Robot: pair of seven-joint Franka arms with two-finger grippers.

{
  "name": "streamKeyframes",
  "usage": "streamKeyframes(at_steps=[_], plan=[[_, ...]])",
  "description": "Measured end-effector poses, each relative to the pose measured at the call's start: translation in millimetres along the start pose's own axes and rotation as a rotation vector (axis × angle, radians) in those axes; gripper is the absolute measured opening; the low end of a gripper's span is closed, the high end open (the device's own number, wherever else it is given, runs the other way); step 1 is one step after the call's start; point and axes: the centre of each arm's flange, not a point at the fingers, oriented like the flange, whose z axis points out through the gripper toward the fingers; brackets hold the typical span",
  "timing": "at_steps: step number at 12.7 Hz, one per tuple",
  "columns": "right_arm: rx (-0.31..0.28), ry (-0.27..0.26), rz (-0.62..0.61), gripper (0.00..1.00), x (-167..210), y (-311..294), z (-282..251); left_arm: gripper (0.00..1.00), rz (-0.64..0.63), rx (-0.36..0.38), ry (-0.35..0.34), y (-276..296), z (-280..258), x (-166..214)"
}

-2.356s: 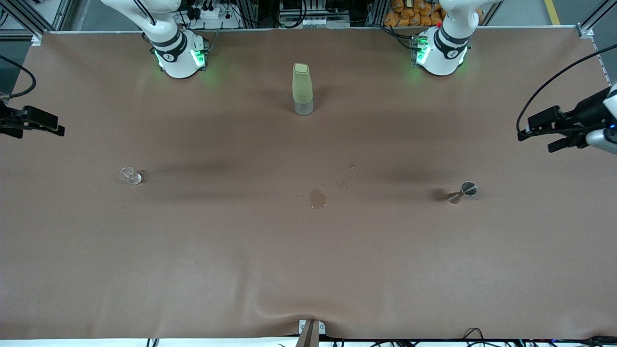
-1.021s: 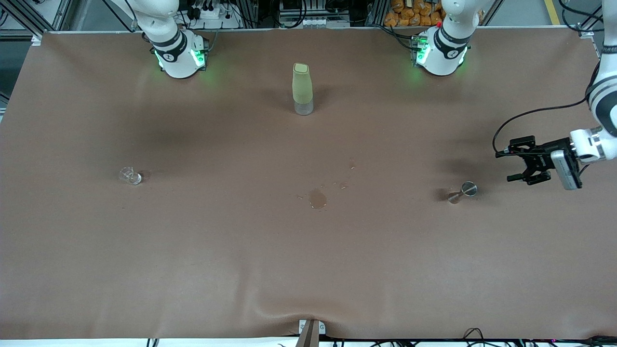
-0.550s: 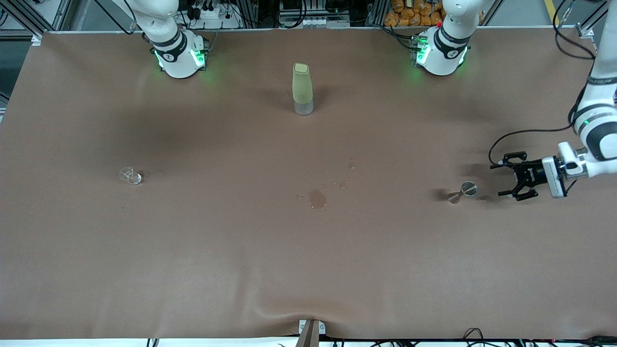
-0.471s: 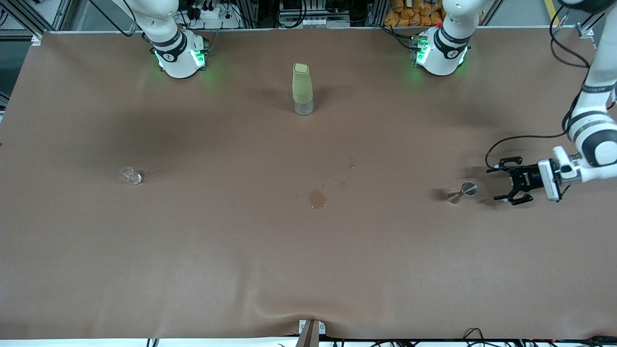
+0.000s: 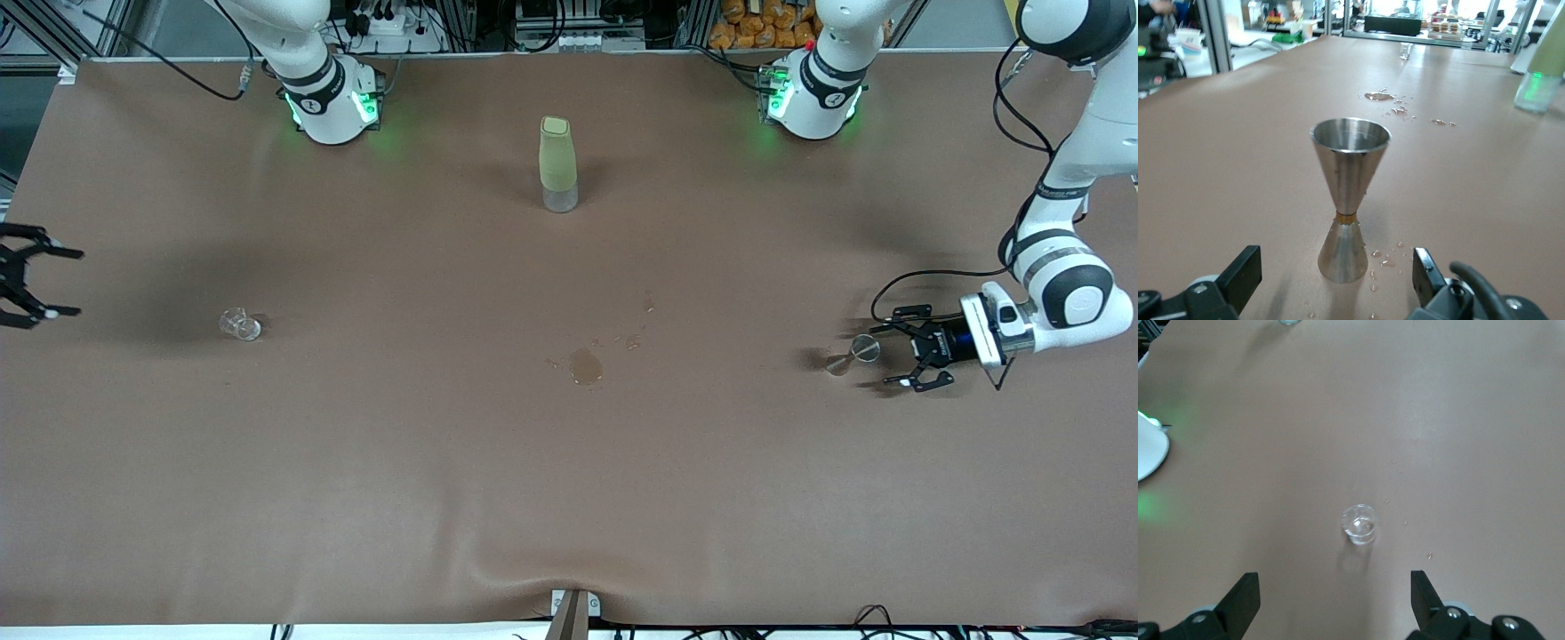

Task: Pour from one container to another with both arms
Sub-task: 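Lower the left gripper to the steel jigger while the right gripper reaches the glass, then grasp the steel jigger with the left gripper and the glass with the right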

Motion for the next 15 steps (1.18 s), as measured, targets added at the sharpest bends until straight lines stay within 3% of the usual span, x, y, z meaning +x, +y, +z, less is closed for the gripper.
streamKeyframes(at_steps=[3, 8, 14, 15], plan=[[-0.048, 0.114, -0.043, 1.0, -43, 4, 43, 0.95, 0.084, -0.02, 0.06, 8, 13, -11], [-0.13, 0.279, -0.076, 1.0, -93, -3, 114, 0.83, 0.141, -0.018, 0.091, 4, 23, -5], [-0.225, 0.393, -0.034, 1.0, -128, -13, 163, 0.76, 0.128, -0.023, 0.124, 6, 44, -12], [-0.241, 0.409, -0.028, 1.0, -135, -15, 172, 0.7, 0.128, -0.023, 0.124, 6, 44, -12]])
